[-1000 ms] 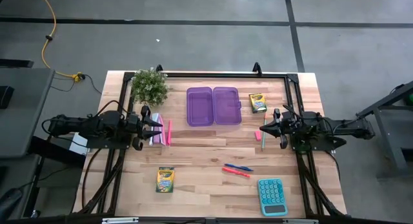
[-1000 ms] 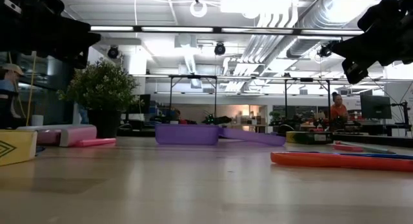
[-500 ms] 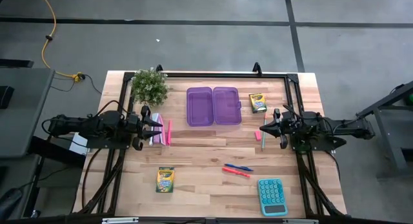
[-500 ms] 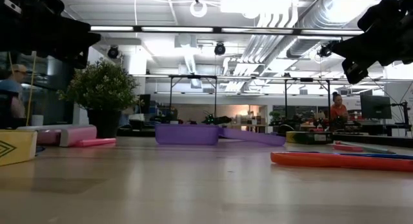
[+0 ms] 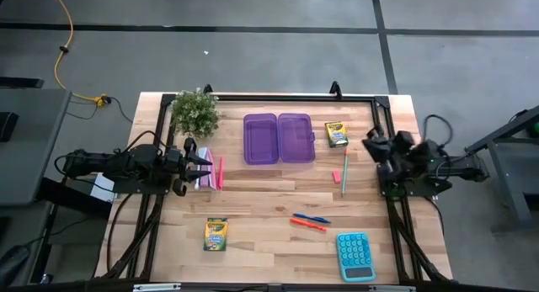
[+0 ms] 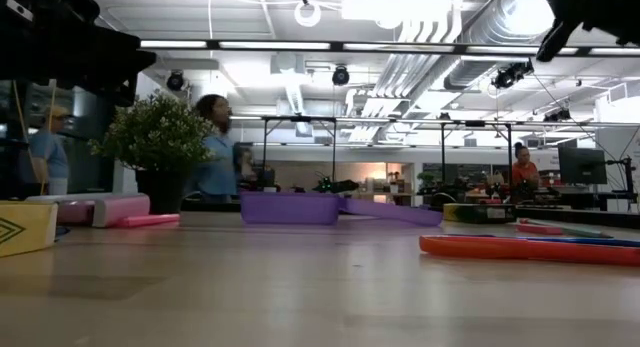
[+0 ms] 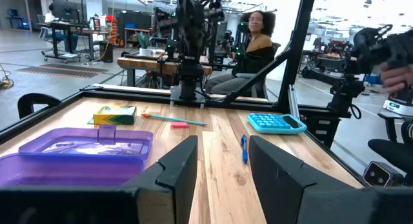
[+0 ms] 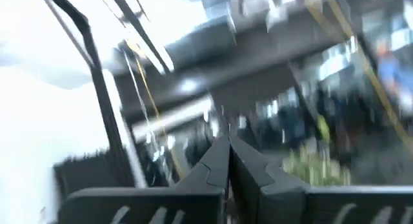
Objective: Pick & place school supplies into a supply box
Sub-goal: Put the blue pencil into the purple supply box
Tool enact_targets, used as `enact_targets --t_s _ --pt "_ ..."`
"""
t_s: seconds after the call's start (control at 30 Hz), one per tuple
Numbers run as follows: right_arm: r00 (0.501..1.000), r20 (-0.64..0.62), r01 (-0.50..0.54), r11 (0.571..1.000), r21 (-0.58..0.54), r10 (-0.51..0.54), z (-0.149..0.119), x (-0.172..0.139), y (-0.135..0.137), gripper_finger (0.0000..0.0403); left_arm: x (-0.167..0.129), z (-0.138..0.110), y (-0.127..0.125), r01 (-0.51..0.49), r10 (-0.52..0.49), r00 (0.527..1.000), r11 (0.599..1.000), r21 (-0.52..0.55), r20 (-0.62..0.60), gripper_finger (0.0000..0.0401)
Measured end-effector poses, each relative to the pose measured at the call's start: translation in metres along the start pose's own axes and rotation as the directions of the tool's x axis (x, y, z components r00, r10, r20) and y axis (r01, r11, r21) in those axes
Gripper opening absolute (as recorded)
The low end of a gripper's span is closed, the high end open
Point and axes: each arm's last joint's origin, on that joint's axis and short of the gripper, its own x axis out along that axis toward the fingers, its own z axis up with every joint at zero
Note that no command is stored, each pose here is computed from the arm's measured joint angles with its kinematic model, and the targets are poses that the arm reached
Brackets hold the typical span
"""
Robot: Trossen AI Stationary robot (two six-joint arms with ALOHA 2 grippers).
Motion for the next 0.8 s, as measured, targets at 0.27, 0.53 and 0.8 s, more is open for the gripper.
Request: enact_targets --t_s 0.27,0.53,0.8 --pt "0.993 0.027 0.116 0.991 -0.066 -0.114 0.0 0.0 -0.003 0.0 0.0 0.001 0.0 0.001 -0.001 1.0 1.0 0.0 0.013 0.0131" --pt "0.981 -0.018 0.191 0.979 -0.078 -0.193 -0.005 -0.001 -0.007 0.0 -0.001 0.013 0.0 -0.021 0.022 0.99 1.0 -0.007 0.142 0.0131" --pt "0.974 -0.038 0.219 0.972 -0.086 -0.223 -0.008 -0.001 -0.008 0.0 -0.002 0.021 -0.001 0.007 0.024 0.975 0.99 -0.139 0.223 0.0131"
